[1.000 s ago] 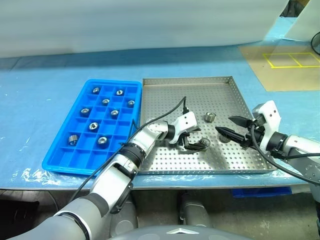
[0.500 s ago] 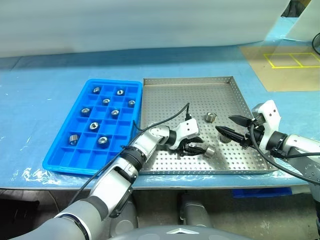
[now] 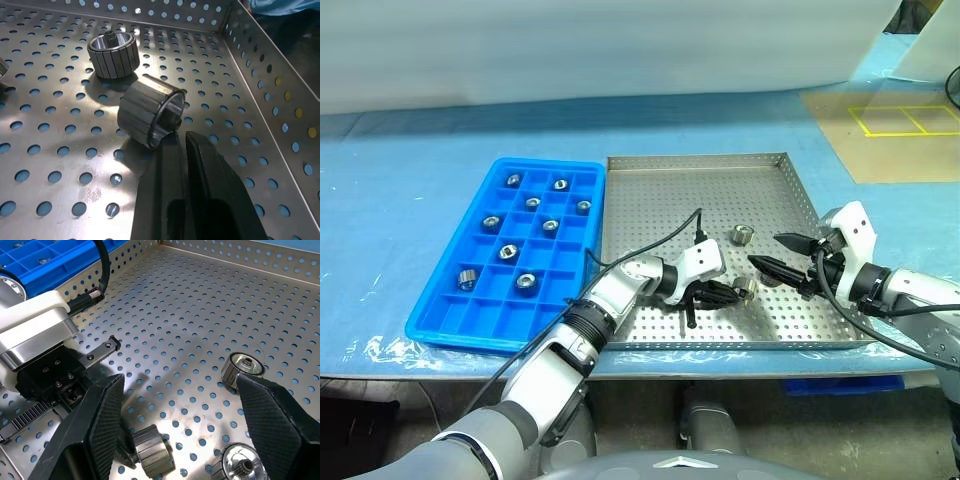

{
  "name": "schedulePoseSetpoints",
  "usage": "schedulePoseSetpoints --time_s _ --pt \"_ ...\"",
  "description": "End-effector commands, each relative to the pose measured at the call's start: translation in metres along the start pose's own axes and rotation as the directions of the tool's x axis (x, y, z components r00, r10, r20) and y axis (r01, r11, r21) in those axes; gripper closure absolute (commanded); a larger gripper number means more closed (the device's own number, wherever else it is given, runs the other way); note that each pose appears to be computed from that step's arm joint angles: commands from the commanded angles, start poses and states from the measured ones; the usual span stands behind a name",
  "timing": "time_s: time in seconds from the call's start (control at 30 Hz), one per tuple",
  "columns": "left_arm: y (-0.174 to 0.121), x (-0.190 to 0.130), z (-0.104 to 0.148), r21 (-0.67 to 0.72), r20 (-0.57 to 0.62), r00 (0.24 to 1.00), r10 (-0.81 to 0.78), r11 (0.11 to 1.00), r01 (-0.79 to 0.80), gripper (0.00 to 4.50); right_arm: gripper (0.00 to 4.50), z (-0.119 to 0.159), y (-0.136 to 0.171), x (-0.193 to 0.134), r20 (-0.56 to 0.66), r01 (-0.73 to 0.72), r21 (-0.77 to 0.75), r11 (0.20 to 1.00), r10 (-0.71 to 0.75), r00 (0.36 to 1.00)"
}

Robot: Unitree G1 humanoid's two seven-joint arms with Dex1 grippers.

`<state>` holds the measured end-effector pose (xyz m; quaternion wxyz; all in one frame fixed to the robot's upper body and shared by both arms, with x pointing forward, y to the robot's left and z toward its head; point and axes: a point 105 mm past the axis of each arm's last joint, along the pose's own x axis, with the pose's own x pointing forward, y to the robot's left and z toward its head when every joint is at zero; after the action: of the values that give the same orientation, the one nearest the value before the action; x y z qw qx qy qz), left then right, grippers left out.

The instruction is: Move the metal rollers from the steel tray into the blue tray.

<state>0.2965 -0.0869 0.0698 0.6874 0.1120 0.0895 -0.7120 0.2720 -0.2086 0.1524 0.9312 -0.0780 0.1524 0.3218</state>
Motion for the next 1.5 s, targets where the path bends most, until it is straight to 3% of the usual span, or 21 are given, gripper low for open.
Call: schedulePoseSetpoints --time_s 0.03,0.13,0.3,0.7,1.17,1.27,1.43,1.5 --pt "-0.003 0.002 0.014 0.024 0.048 0.999 -0.01 1.0 0.009 4.22 0.88 0.01 -0.001 -0.004 0.019 -0.005 -0.029 1.0 0.005 1.0" --pt "-0.002 0.001 0.016 0.012 0.059 0.998 -0.007 1.0 0.006 3.63 0.88 0.01 -0.001 -0.005 0.015 -0.007 -0.03 1.0 0.008 1.0" --pt "-0.001 0.0 0.018 0.044 0.048 0.999 0.004 0.999 -0.006 1.96 0.88 0.01 -0.002 -0.004 0.013 -0.01 -0.03 1.0 0.011 1.0" --pt "0.001 0.005 0.029 0.053 0.082 0.996 0.026 0.998 -0.031 1.96 0.88 0.009 -0.001 -0.004 0.009 -0.013 -0.03 0.999 0.013 1.0" --pt "0.001 0.02 0.018 0.078 0.039 0.998 0.041 0.996 -0.044 1.96 0.88 0.012 -0.001 -0.006 0.018 -0.001 -0.036 0.999 0.001 1.0" --pt "0.003 0.021 0.017 0.063 0.049 0.997 0.053 0.996 -0.056 2.54 0.88 0.013 -0.001 -0.006 0.023 0.003 -0.037 0.999 -0.002 1.0" --pt "0.003 0.022 0.016 0.057 0.048 0.998 0.047 0.997 -0.05 4.3 0.88 0.014 -0.002 -0.005 0.03 0.005 -0.039 0.999 -0.004 1.0" --pt "0.003 0.022 0.016 0.051 0.05 0.998 0.048 0.997 -0.051 4.47 0.88 0.014 -0.001 -0.004 0.032 0.005 -0.039 0.999 -0.004 0.999"
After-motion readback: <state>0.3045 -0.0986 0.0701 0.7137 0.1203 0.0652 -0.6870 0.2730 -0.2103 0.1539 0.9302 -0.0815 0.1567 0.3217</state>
